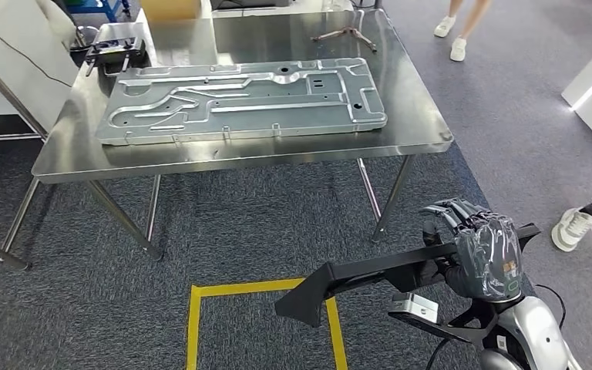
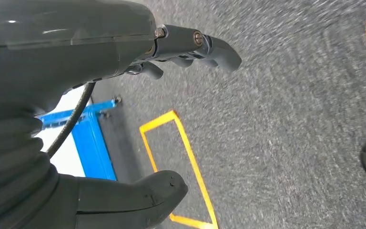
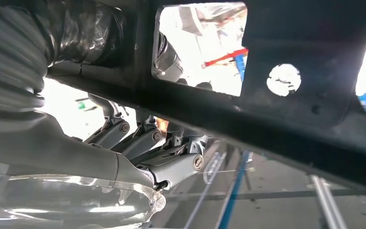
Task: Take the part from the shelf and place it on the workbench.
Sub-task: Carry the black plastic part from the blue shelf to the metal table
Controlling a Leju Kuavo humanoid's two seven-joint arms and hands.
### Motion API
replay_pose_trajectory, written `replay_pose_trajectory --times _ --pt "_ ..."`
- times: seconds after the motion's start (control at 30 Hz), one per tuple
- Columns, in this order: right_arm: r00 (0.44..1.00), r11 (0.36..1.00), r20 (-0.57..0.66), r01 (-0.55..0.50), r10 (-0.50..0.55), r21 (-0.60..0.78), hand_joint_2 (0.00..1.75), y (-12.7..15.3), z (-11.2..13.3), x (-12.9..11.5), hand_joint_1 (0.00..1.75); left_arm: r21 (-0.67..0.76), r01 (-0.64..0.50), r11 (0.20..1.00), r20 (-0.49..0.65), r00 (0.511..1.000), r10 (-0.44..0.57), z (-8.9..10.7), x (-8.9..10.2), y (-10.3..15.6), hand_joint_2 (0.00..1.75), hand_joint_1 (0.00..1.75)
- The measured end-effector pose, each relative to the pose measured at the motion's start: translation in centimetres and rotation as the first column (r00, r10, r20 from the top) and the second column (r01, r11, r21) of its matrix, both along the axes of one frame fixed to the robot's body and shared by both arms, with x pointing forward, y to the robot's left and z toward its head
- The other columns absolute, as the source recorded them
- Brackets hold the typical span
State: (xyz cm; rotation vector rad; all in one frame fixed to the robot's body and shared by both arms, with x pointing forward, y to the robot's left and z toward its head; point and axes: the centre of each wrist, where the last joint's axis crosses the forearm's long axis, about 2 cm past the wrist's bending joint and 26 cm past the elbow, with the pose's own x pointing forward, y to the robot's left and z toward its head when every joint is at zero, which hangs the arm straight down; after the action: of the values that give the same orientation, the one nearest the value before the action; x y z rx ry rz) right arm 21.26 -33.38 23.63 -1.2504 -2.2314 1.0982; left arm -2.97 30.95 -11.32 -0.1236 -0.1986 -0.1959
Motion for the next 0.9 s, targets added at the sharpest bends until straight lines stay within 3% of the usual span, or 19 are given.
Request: replay_pose_trajectory --times 0.63,0.9 --pt "1.0 1.0 -0.002 0.016 -0.016 0.003 1.75 -0.3 0.6 0.3 1.75 0.003 0.012 1.0 -0.008 1.0 -0.012 0.0 -0.2 0.1 1.75 0.0" --pt "0.997 0.996 -0.035 0.071 -0.072 -0.052 1.75 -1.9 3.7 3.4 1.75 -0.027 0.021 0.999 -0.02 1.0 -0.022 0.0 -0.2 0.2 1.75 0.0"
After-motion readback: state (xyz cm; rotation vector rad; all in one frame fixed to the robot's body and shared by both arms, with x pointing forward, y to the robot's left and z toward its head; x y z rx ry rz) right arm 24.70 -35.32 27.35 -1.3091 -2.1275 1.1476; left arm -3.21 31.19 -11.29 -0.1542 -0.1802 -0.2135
